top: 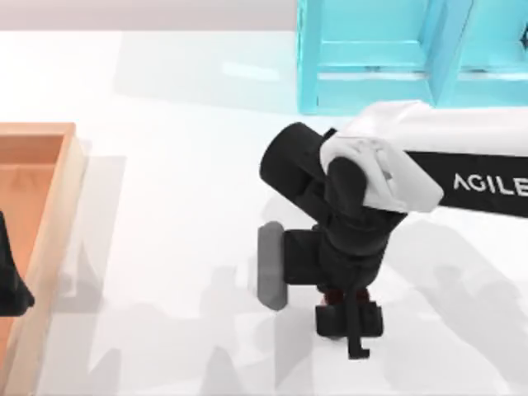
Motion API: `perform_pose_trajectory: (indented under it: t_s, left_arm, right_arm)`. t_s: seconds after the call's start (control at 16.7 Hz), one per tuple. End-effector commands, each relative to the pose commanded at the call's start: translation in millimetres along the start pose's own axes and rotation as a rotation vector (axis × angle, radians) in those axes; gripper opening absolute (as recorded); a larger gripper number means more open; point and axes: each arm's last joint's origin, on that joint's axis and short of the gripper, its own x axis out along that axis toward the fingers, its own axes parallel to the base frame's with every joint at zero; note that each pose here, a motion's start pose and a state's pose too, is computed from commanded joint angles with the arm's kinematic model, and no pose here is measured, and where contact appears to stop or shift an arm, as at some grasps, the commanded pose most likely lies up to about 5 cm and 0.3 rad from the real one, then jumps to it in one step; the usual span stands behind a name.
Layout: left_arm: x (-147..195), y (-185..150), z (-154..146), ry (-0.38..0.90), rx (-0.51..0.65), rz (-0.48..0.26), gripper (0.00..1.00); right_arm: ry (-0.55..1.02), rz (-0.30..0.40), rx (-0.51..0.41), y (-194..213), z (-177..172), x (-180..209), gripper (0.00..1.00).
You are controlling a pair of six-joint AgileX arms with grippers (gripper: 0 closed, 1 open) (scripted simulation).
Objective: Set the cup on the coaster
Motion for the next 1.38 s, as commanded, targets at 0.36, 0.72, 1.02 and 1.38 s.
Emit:
perform_pose_trajectory:
  t_s: [0.36,0.72,1.02,1.38]
  left_arm:
    - [0.0,0.0,0.0,0.000,0.000,0.000,1.00]
    - [0.0,0.0,0.0,0.000,0.000,0.000,1.00]
    - [0.0,0.0,0.0,0.000,0.000,0.000,1.00]
    - [0.0,0.0,0.0,0.000,0.000,0.000,1.00]
  right_arm:
    - [0.023,0.016,0.282,-53.5,-56.4,-12.5,0.00]
    - [0.077,0.074,0.934,-113.0,-228.9,-34.0,0.00]
    - [0.091,0.108,1.412,-96.5,-357.5,-57.0,0.00]
    - [0.085,0.109,1.563,-81.8,-391.5,-68.1,0.00]
